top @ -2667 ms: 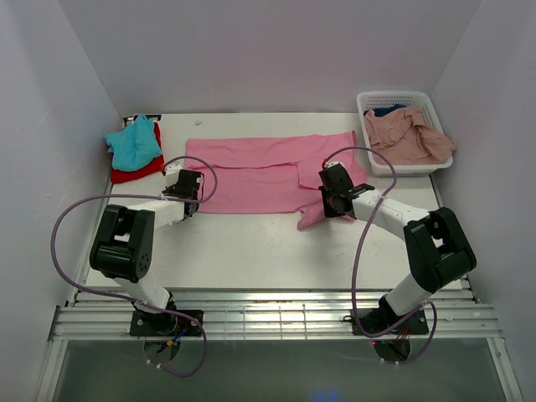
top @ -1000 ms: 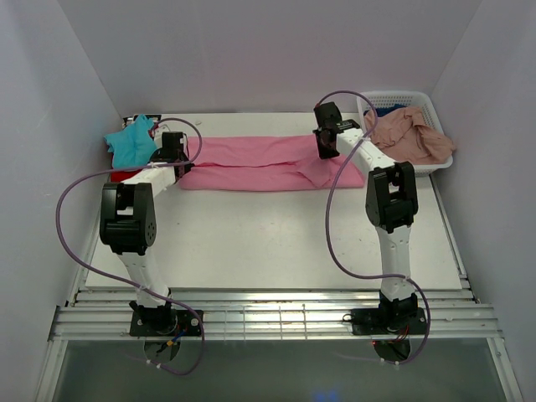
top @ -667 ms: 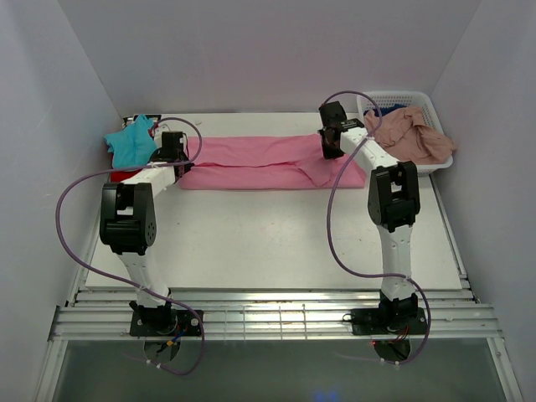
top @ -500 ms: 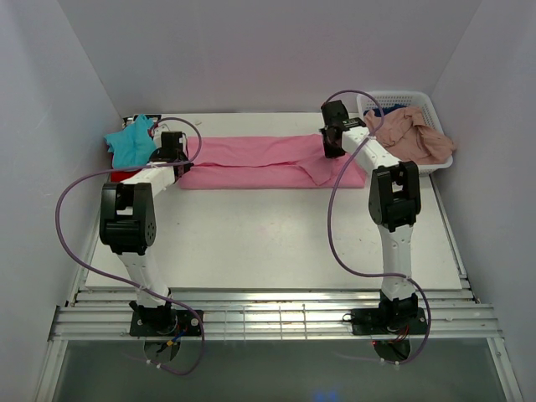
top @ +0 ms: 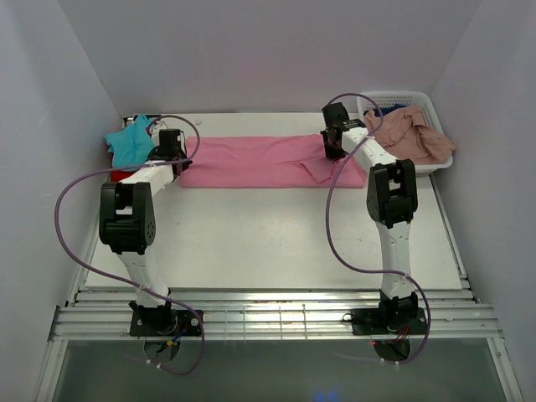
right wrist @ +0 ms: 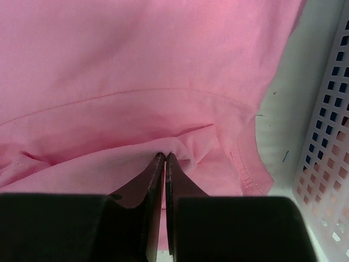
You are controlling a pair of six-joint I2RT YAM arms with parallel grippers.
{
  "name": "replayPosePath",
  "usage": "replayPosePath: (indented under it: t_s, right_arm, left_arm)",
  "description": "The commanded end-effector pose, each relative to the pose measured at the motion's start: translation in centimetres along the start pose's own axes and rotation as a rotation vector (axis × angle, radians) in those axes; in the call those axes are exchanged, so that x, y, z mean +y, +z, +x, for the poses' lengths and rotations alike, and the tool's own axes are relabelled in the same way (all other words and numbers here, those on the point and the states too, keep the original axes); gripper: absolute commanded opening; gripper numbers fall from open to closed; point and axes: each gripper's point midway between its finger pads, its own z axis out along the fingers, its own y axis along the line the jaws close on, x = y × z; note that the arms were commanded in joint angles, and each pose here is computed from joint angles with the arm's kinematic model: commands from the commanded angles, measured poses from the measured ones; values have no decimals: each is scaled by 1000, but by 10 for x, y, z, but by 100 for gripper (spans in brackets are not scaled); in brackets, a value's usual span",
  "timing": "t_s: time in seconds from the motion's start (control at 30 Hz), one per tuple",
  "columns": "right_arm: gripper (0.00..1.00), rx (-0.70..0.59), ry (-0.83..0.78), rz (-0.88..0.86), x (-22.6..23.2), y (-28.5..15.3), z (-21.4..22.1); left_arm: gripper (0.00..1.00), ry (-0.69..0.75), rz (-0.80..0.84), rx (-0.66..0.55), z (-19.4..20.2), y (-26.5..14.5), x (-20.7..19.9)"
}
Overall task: Fold and stack the t-shirts
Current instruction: Fold the tshirt
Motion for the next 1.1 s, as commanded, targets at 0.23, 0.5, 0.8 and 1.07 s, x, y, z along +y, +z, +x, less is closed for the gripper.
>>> replayPosePath:
  t_s: [0.23, 0.5, 0.8, 1.07]
  right_arm:
    - [8, -39, 14, 9, -13, -2, -19]
    - [8, -29, 17, 7, -13, 7, -17]
    - [14, -46, 22, 19, -14, 19, -21]
    - [43, -329, 62, 150, -53, -64, -104]
  left_arm:
    - [0, -20, 37, -43, -24, 9, -9]
    - [0, -8, 45, -22, -17, 28, -13]
    - [9, -11, 56, -100, -45, 26, -22]
    - [44, -59, 188, -379, -169, -37, -73]
